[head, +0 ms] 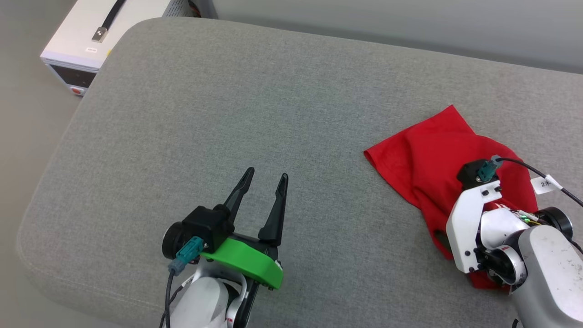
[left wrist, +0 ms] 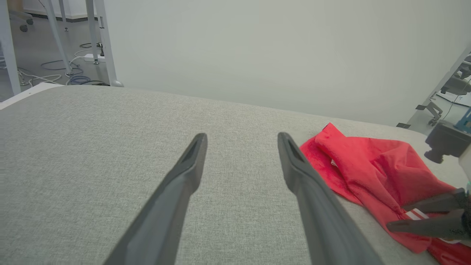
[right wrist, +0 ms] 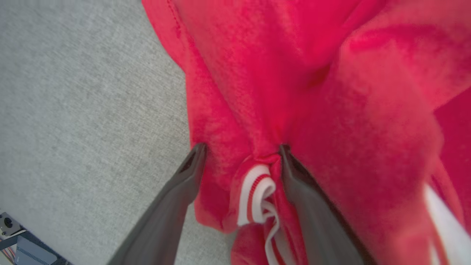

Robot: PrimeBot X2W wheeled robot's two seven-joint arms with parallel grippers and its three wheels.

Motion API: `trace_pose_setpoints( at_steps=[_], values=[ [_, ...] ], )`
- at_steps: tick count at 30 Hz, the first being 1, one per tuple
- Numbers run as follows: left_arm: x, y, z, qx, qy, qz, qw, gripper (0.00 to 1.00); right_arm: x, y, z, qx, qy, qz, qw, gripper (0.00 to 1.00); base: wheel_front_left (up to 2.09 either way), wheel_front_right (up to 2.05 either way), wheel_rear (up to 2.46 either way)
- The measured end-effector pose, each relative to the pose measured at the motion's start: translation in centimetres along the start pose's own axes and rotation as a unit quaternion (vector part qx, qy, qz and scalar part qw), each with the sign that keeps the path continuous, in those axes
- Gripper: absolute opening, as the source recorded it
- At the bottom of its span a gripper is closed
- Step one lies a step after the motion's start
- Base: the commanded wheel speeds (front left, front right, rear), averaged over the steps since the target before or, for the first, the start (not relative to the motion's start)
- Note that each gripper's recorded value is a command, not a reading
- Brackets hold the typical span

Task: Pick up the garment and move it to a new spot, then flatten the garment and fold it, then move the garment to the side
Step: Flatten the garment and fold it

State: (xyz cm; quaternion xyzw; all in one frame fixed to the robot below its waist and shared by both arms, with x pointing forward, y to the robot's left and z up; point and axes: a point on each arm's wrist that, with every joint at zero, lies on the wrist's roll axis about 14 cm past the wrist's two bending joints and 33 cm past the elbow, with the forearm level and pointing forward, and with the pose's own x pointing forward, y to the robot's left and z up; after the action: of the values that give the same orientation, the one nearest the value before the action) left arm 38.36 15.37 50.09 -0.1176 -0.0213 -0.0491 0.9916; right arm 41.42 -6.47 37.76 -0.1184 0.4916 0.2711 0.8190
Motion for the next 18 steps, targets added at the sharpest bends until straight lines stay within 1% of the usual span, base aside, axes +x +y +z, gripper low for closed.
trace_pose_setpoints(
  at_steps=[1, 2, 4, 7, 9, 11, 15, 18],
  values=[
    [-0.1, 0.2, -0.1, 0.000, 0.001, 0.003, 1.000, 1.00, 0.2, 0.1, 0.1, 0.000, 0.001, 0.002, 1.000, 0.38, 0.00, 0.00, 0.00],
    [-0.1, 0.3, -0.1, 0.001, 0.002, 0.006, 1.000, 1.00, 0.5, 0.2, 0.3, -0.002, -0.002, 0.005, 1.000, 0.00, 0.00, 0.00, 0.00],
    [-0.3, 0.6, -0.2, 0.002, 0.003, 0.011, 1.000, 1.00, 0.8, 0.7, 0.7, -0.005, -0.012, 0.013, 1.000, 0.00, 0.00, 0.00, 0.00],
    [-0.4, 0.6, 0.0, 0.003, 0.001, 0.012, 1.000, 1.00, 0.4, 1.5, 2.4, -0.003, -0.056, 0.029, 0.998, 0.00, 0.00, 0.00, 0.00],
    [-0.4, 0.5, 0.2, 0.003, -0.001, 0.011, 1.000, 1.00, -0.1, 2.8, 3.8, -0.007, -0.089, 0.048, 0.995, 0.00, 0.00, 0.00, 0.00],
    [-0.4, 0.3, 0.4, 0.002, -0.005, 0.007, 1.000, 1.00, -0.8, 5.4, 5.4, -0.013, -0.124, 0.081, 0.989, 0.00, 0.00, 0.00, 0.00],
    [-0.4, -0.1, 1.0, 0.002, -0.013, 0.002, 1.000, 1.00, -3.0, 9.8, 8.4, -0.043, -0.192, 0.134, 0.971, 0.00, 0.00, 0.00, 0.00],
    [-0.5, -0.2, 1.2, 0.002, -0.017, 0.001, 1.000, 1.00, -3.9, 12.1, 9.0, -0.060, -0.212, 0.162, 0.962, 0.00, 0.00, 0.00, 0.00]
  ],
)
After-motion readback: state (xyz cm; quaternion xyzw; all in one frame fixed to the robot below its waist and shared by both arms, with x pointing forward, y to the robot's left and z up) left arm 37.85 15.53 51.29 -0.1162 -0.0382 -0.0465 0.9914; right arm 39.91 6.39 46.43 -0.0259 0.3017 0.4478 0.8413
